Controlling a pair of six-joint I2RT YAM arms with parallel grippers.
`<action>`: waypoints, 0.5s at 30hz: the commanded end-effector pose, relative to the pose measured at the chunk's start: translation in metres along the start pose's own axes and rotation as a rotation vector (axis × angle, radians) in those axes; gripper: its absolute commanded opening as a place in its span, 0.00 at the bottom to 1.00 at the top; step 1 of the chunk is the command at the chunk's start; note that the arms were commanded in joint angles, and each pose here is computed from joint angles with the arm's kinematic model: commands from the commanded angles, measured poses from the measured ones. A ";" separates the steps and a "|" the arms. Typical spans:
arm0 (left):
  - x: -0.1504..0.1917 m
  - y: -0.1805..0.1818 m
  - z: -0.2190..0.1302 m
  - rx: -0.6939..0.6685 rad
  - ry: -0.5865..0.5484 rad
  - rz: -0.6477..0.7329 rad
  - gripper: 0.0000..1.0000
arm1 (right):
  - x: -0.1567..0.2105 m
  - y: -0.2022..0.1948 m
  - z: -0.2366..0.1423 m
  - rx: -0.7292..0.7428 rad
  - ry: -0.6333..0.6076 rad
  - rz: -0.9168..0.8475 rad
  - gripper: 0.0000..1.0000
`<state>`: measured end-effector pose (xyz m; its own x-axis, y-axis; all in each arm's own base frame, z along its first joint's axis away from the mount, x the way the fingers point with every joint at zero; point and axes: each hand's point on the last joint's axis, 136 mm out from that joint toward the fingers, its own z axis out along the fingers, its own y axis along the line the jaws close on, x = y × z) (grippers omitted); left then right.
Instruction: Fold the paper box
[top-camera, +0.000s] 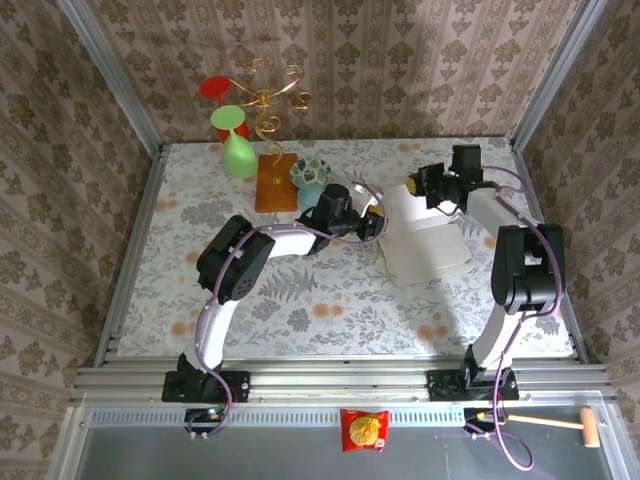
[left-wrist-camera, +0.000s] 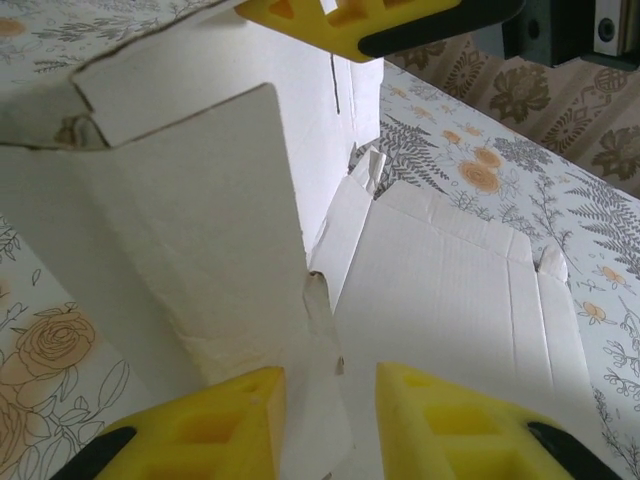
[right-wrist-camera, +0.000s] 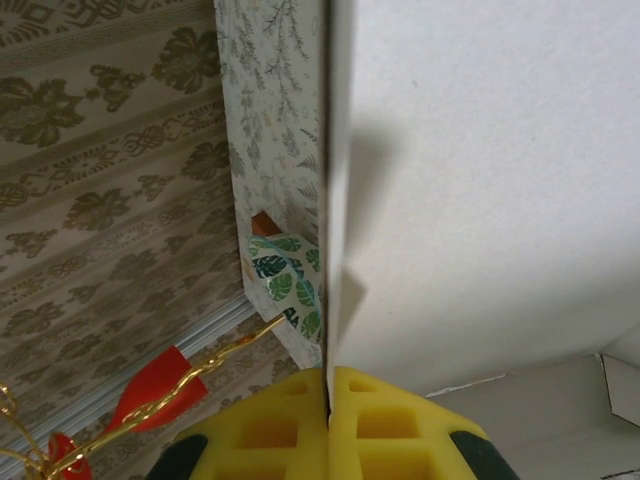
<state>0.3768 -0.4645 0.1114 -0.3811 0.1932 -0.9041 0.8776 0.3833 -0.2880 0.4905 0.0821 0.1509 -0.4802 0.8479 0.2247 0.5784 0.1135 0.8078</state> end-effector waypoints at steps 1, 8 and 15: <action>-0.017 0.016 -0.002 -0.063 -0.036 0.018 0.30 | 0.010 0.013 -0.011 -0.076 0.014 -0.024 0.00; -0.012 0.023 -0.009 -0.120 -0.031 0.021 0.35 | 0.013 0.019 -0.020 -0.161 0.000 -0.061 0.00; -0.010 0.029 -0.012 -0.118 -0.037 0.014 0.35 | 0.017 0.013 -0.017 -0.174 0.026 -0.064 0.00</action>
<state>0.3895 -0.4576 0.1104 -0.3726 0.1812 -0.9101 0.8591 0.4382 -0.2644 0.4856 0.0812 0.1666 -0.4912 0.8542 0.1707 0.4475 0.0793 0.8907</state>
